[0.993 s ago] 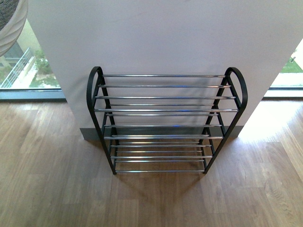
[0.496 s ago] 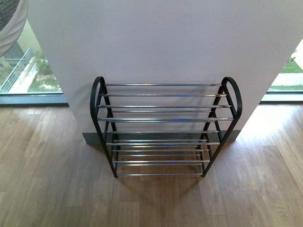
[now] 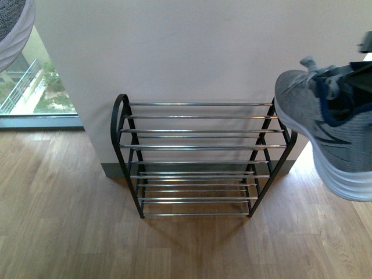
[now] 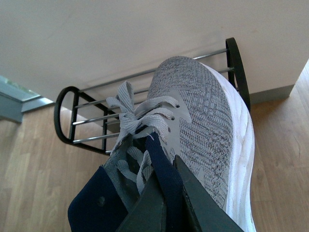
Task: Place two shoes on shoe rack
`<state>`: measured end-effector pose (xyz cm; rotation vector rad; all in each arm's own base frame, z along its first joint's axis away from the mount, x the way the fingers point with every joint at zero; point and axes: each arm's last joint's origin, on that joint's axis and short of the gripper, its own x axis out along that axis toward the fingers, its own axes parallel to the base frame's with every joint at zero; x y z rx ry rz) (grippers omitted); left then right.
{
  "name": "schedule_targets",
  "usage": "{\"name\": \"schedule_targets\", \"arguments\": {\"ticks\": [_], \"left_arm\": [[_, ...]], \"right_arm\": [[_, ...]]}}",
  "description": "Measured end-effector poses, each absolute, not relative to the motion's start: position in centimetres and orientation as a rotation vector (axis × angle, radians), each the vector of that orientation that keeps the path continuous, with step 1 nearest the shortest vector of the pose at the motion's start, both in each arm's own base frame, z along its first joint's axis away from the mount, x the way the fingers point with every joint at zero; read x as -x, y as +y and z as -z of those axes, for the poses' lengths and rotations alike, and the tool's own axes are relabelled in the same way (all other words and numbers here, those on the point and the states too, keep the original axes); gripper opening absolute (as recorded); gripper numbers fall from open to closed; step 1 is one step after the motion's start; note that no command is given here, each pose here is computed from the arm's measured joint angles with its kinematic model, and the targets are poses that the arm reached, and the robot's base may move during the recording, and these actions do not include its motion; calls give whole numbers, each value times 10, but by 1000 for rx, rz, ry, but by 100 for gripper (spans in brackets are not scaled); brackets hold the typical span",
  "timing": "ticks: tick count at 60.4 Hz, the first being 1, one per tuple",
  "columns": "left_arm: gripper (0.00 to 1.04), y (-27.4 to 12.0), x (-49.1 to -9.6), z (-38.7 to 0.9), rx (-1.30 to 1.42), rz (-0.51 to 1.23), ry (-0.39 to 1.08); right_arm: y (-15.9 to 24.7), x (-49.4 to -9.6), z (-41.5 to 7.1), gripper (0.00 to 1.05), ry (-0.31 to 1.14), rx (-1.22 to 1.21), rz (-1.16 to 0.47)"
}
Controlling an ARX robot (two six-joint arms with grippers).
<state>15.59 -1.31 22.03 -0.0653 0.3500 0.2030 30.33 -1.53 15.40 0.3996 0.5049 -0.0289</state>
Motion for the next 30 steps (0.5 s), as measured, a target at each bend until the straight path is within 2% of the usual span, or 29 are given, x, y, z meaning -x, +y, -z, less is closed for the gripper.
{"name": "schedule_targets", "arguments": {"ticks": [15, 30], "left_arm": [[2, -13, -156, -220, 65, -203, 350], [2, -13, -156, -220, 65, -204, 350]], "right_arm": [[24, -363, -132, 1, 504, -429, 132], [42, -412, -110, 1, 507, -461, 105]]}}
